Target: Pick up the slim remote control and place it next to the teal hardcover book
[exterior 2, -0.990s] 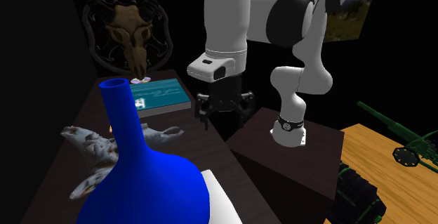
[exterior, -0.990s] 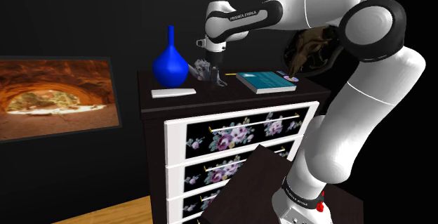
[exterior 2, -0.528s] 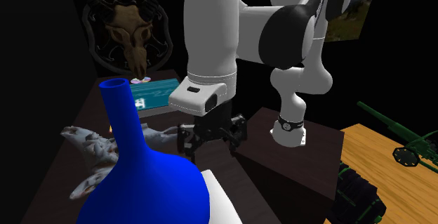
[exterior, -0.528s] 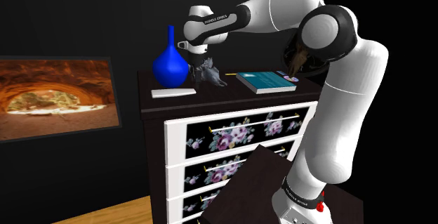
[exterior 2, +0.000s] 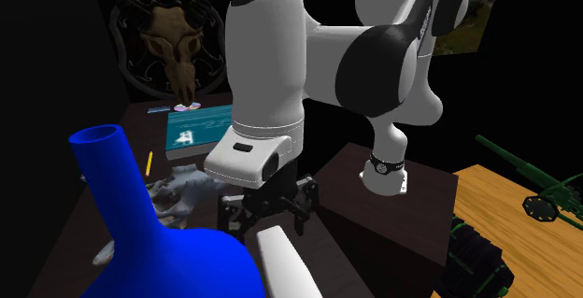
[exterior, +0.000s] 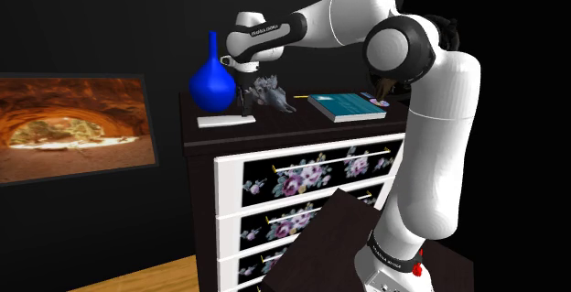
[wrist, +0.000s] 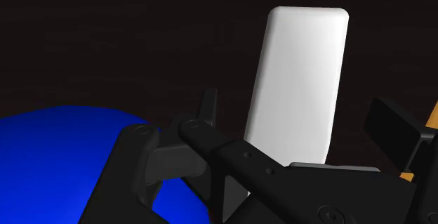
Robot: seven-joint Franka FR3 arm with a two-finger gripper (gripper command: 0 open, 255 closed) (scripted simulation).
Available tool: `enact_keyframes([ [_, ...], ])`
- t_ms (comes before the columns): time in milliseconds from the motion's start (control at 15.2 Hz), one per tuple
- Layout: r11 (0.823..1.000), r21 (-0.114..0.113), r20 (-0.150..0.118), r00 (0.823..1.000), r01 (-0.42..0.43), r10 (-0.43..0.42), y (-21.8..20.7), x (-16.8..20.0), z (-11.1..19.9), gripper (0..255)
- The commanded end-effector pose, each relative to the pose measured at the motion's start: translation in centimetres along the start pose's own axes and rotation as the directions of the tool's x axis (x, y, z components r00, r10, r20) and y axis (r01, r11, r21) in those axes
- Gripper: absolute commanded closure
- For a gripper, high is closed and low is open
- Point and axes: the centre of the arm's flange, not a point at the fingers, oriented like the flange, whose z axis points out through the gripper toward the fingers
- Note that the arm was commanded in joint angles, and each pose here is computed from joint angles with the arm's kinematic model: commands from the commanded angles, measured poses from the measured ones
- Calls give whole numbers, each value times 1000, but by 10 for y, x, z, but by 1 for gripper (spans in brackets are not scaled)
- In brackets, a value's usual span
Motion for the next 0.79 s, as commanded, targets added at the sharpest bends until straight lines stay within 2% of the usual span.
enact_keyframes([
  [0, 1000, 22, 14, 1000, 7, -8, -6, 3, 27, 0],
  [132, 1000, 22, 14, 1000, 7, -8, -7, 3, 35, 0],
  [594, 1000, 22, 14, 1000, 7, -8, -7, 3, 35, 0],
  [660, 1000, 22, 14, 1000, 7, -8, -7, 3, 35, 255],
  [726, 1000, 22, 14, 1000, 7, -8, -7, 3, 35, 255],
])
